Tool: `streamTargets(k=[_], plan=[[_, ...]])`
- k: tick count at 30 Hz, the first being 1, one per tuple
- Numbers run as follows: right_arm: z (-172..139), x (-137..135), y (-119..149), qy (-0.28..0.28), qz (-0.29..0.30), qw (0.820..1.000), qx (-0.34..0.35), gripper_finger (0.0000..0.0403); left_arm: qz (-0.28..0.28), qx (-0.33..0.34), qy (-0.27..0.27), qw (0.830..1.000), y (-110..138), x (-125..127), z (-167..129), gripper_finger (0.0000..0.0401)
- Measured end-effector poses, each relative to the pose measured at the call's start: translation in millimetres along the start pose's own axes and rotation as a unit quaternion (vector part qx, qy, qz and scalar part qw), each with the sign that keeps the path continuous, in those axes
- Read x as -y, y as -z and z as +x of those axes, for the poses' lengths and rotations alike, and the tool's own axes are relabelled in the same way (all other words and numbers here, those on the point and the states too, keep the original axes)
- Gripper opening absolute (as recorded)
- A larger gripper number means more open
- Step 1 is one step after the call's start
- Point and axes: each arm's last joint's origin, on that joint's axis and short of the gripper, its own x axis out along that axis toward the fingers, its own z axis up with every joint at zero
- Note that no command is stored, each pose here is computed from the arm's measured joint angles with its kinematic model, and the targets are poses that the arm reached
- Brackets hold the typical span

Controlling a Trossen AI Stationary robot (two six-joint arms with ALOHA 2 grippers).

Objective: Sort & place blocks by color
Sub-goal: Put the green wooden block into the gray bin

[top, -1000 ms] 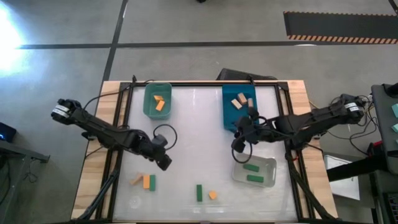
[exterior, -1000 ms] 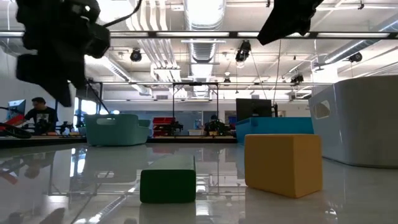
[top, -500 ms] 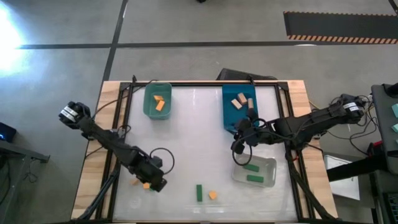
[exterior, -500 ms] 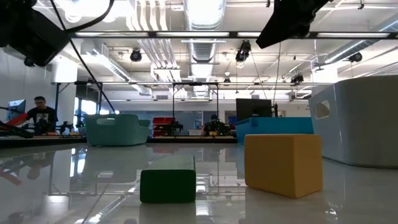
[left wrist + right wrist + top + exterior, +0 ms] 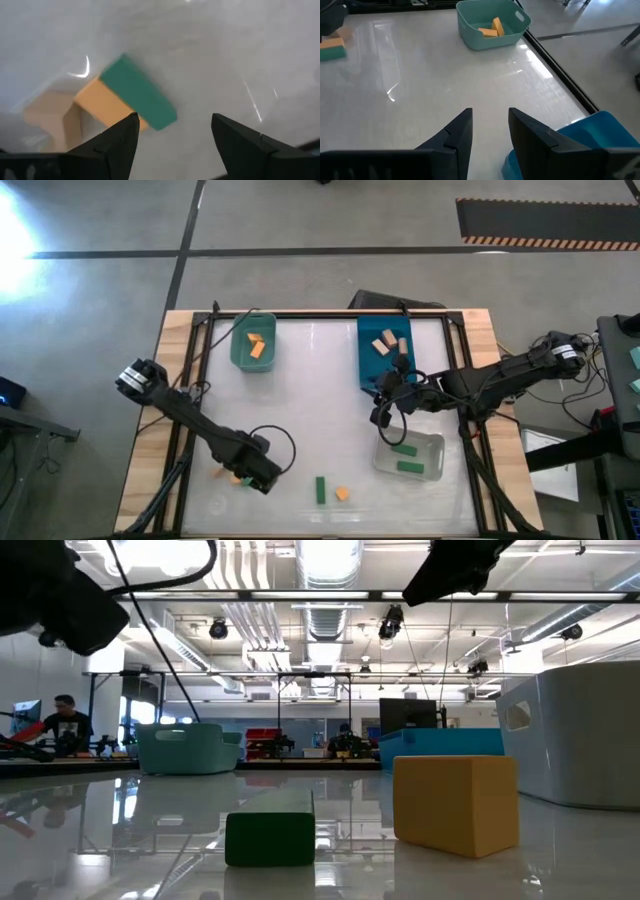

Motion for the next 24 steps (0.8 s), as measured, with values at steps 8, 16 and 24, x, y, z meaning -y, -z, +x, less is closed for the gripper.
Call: streamTargets(k=[8,16,24], plan=[[0,0,0,0.0,-0.005,1.0,0.0,0.0121,-0.003,0.001,-0.026,1.0,-2,0,13,0.0232],[1,0,2,0.0,-0.006,1.0,-0.003,0.0112,0.003,0.005,-0.041,0.999,-5,2,29,0.0232],[2,0,5,0.001,0.0,1.0,-0.007,0.0116,0.041,0.043,-0.002,0.998,-8,15,25,0.0232]])
